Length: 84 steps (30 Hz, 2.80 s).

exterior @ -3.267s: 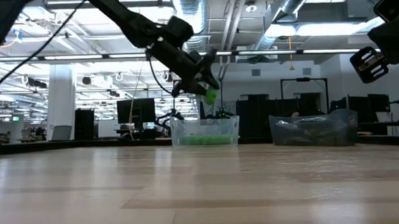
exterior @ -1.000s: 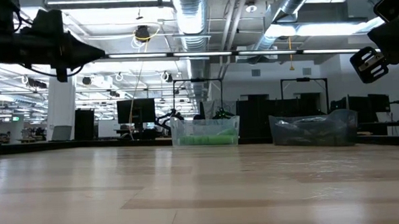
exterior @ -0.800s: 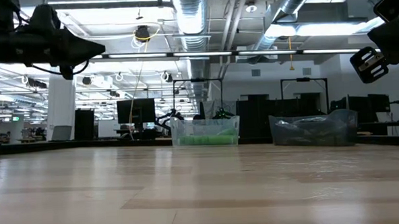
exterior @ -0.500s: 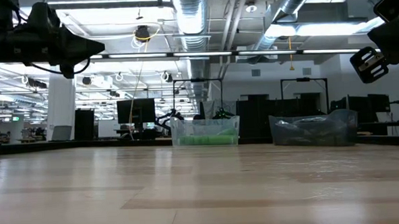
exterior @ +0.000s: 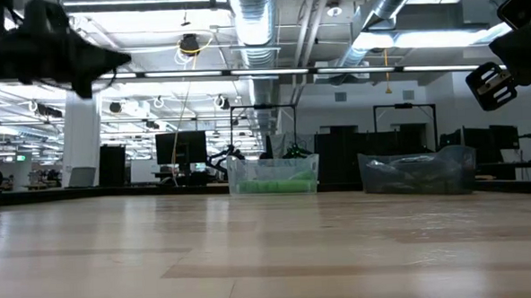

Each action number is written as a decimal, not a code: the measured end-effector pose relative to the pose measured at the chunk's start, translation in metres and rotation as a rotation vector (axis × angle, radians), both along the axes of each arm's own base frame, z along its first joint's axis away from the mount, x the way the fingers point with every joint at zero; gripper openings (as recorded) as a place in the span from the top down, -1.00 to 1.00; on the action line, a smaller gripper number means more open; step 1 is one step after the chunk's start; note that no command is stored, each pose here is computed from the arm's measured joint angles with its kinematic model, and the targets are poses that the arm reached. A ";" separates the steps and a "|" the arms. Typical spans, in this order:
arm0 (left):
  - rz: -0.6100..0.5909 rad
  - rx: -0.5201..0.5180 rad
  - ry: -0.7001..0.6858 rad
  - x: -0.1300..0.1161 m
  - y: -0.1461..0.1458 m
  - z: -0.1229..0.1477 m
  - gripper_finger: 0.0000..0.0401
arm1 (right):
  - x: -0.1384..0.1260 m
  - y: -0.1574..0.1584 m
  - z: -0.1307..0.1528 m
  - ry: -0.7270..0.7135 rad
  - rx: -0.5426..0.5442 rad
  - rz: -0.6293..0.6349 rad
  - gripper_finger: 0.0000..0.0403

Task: Pick & Place Travel size toiletries
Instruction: Return to Home Position

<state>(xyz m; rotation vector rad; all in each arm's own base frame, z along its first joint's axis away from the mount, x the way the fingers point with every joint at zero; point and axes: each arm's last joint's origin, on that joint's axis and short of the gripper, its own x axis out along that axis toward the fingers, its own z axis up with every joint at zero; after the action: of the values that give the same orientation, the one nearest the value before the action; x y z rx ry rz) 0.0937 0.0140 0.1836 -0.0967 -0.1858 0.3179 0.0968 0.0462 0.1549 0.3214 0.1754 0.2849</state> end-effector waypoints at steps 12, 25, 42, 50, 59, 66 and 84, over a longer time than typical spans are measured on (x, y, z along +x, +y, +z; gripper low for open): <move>-0.057 -0.058 0.103 0.006 -0.003 -0.010 0.99 | 0.000 0.000 0.000 0.000 0.000 0.000 1.00; -0.057 -0.059 0.106 0.007 -0.003 -0.010 0.97 | 0.000 0.000 0.000 0.000 0.000 0.000 1.00; -0.056 -0.058 0.097 0.007 -0.003 -0.009 0.96 | 0.000 0.000 0.000 0.000 0.000 0.000 1.00; -0.056 -0.058 0.093 0.007 -0.003 -0.009 0.98 | 0.000 0.000 0.000 0.000 0.000 0.000 1.00; -0.057 -0.058 0.090 0.007 -0.003 -0.008 0.99 | 0.000 0.000 0.000 0.000 0.000 0.000 1.00; -0.057 -0.058 0.089 0.007 -0.003 -0.008 0.99 | 0.000 0.000 0.000 0.000 0.000 0.000 1.00; -0.057 -0.058 0.088 0.007 -0.003 -0.008 0.99 | 0.000 0.000 0.000 0.000 0.000 0.000 1.00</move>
<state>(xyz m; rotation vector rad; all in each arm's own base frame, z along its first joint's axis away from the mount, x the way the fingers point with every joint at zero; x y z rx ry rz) 0.1010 0.0111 0.1755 -0.1445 -0.0868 0.2706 0.0968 0.0462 0.1549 0.3214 0.1756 0.2849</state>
